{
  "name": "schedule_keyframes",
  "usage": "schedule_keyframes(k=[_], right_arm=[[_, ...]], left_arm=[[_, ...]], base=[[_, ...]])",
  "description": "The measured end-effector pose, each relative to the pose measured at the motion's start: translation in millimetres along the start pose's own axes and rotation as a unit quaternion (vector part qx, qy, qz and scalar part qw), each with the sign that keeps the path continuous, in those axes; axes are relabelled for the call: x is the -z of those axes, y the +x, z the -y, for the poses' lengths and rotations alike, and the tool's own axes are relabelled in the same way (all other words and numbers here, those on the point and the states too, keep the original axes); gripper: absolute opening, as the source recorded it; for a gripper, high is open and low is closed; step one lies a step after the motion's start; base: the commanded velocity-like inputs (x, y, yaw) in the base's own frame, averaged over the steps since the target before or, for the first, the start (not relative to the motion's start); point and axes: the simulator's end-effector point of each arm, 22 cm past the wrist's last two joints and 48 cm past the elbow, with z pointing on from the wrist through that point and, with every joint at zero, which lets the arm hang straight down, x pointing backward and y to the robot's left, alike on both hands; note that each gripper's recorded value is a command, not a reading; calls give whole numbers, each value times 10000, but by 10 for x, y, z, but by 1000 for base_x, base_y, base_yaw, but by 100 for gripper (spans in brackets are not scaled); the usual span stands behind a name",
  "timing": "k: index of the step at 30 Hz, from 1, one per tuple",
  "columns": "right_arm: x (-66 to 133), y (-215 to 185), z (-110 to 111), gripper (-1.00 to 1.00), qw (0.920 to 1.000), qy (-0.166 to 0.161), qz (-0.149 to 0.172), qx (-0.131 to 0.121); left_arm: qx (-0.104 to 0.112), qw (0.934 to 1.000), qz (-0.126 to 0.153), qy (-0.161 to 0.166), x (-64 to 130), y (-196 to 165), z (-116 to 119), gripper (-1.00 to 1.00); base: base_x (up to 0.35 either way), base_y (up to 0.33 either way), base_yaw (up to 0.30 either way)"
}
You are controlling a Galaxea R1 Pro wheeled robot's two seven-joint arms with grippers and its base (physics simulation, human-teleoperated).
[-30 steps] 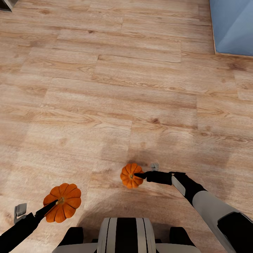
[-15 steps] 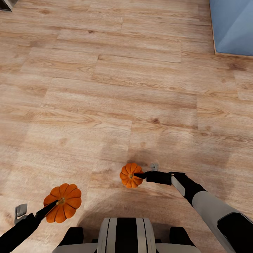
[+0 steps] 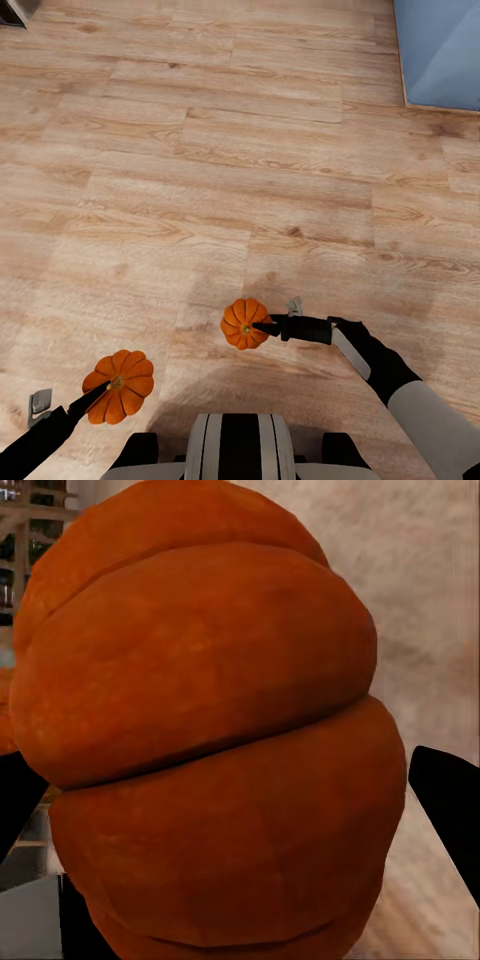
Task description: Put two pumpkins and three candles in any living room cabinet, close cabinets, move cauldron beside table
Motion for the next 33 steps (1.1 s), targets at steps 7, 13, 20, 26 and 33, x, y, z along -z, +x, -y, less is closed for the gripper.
schedule_keyframes(k=[7,13,20,26,33], right_arm=[[44,-134,-544,-100,9996,40,-27,286],[341,-485,-1106,-100,9989,3,247,404],[480,-575,-1281,-100,9979,294,232,538],[525,-649,-1264,-100,9954,625,283,665],[574,-734,-1296,-100,9928,853,351,767]], left_arm=[[6,9999,148,75,29,-25,92,-100],[-67,9988,480,89,244,-203,161,-100],[-70,9974,647,-302,446,-196,26,-100],[-139,9941,994,-409,515,-223,15,-100],[-226,9953,862,-390,284,-58,135,-100]], base=[[0,0,0],[0,0,49],[0,0,236],[0,0,283],[0,0,288]])
